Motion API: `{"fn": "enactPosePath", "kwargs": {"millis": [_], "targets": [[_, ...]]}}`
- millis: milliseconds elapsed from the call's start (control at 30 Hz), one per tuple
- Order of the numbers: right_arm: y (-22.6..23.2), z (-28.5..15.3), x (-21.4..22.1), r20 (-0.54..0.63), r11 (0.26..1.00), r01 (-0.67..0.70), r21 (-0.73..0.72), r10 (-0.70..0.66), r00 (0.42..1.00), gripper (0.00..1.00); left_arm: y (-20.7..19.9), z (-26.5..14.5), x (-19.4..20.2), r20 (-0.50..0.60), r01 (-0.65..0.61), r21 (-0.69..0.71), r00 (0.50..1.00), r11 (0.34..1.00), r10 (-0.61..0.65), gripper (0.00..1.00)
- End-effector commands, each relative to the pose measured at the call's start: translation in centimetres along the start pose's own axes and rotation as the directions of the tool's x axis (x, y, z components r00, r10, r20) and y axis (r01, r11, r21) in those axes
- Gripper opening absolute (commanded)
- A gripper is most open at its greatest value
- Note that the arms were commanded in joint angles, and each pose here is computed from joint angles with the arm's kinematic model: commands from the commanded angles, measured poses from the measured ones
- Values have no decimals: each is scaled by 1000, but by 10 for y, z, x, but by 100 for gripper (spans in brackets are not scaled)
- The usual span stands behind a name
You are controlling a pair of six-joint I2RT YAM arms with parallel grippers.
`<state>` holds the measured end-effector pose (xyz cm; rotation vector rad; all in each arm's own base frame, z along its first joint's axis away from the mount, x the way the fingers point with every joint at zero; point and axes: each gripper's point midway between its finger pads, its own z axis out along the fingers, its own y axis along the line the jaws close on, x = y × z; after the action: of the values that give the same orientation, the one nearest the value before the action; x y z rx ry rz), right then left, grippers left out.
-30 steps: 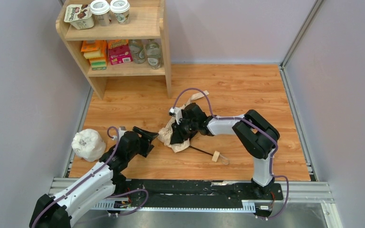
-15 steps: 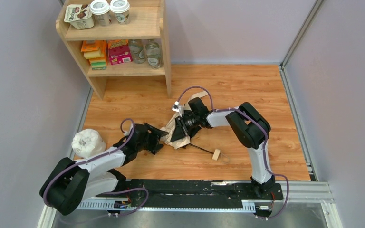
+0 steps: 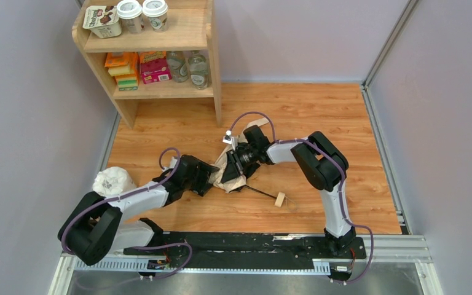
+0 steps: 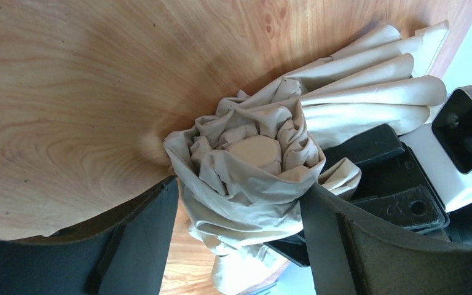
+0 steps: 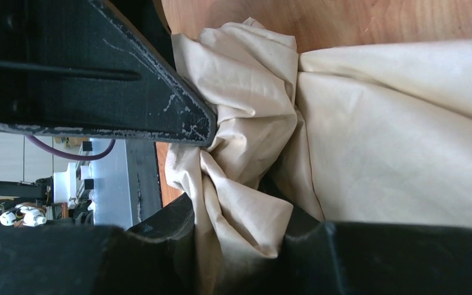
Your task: Put away the umbrella
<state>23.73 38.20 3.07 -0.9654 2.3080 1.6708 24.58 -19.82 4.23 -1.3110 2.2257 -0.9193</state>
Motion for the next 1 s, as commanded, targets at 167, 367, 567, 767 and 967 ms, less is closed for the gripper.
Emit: {"fn": "enactPosePath", "kwargs": {"millis": [167, 367, 567, 767, 967], "targets": [[-60, -2, 75, -116, 946, -207, 248, 242, 963, 0, 10, 24, -4, 73, -3, -128, 997, 992, 13, 77], [-46, 2, 73, -175, 962, -129, 241, 174, 969, 0, 39, 38, -15, 127, -44, -166, 990, 985, 66, 51], [-36, 2, 63, -158, 966, -118, 229, 157, 975, 0, 58, 27, -20, 124, -121, -212, 981, 970, 150, 6], [-14, -13, 23, -87, 951, -69, 300, 99, 991, 46, 93, 12, -10, 53, -92, -330, 992, 940, 115, 0], [33, -57, -37, 7, 877, 121, 465, -141, 990, 93, 106, 0, -8, 38, -71, -395, 995, 916, 93, 0]]}}
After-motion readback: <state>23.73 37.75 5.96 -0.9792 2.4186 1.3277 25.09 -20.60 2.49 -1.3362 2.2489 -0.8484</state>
